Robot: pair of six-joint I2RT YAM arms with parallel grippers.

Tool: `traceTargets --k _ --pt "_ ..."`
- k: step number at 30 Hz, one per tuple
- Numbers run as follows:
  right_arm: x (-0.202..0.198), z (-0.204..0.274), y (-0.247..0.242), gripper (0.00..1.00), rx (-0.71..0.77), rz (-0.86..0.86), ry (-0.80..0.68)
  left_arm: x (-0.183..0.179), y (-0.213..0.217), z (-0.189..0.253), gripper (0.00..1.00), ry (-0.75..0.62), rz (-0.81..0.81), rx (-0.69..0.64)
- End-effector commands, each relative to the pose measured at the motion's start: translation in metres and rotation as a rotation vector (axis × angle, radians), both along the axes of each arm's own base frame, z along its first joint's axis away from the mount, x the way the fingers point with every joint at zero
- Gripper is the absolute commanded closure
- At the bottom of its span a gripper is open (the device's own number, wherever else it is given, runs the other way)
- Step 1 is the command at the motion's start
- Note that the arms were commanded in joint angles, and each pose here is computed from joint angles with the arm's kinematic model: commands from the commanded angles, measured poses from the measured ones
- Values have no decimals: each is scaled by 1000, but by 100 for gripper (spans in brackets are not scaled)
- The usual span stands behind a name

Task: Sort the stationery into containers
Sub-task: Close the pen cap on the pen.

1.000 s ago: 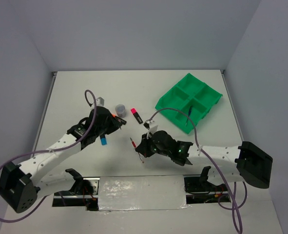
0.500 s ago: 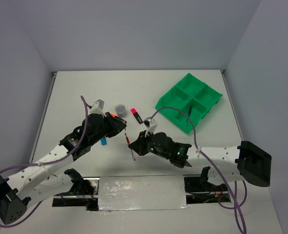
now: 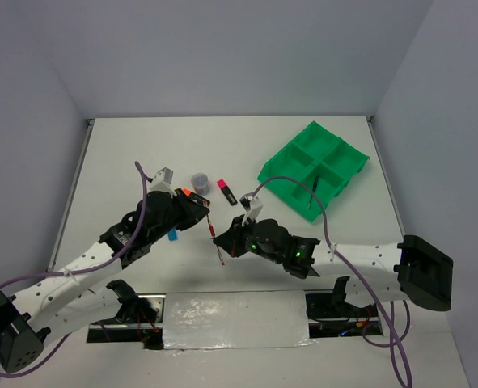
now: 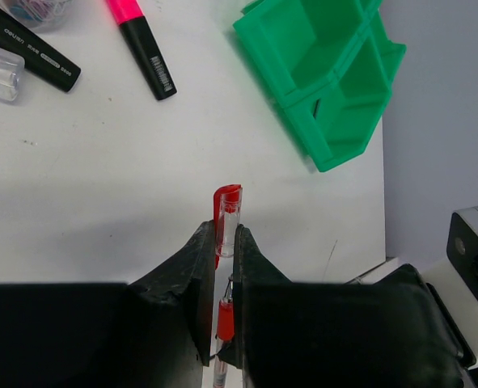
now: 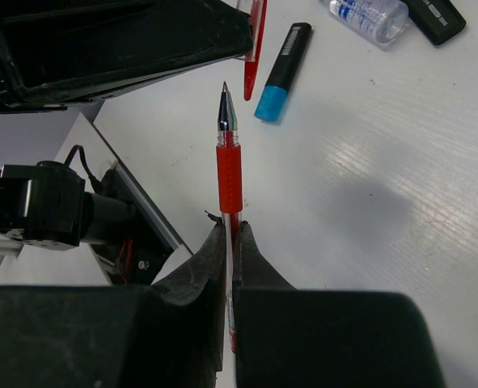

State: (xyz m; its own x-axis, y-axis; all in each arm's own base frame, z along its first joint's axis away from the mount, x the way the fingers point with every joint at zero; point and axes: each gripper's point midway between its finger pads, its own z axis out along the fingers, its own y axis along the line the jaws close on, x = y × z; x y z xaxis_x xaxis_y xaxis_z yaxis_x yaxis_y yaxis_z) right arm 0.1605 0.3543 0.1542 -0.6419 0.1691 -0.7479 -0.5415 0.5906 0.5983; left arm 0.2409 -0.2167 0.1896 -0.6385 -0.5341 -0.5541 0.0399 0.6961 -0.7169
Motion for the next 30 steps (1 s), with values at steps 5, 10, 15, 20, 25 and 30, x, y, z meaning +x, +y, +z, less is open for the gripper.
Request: traceTargets --k 5,10,15,20,25,30 --pt "6 31 11 100 72 -12 -31 4 -6 22 100 -81 -11 -47" --pt "6 31 12 100 78 -17 -31 3 -4 23 100 -86 -9 -50" --pt "9 30 12 100 52 -29 -30 1 -4 19 100 -78 -12 -49" --pt "10 31 11 100 49 -33 -40 1 -4 16 100 -75 -12 -45" --pt "13 34 10 100 43 -45 -47 0 -2 14 100 -73 -7 -44" --pt "13 30 13 100 21 -37 -41 1 -1 18 100 -79 1 -43"
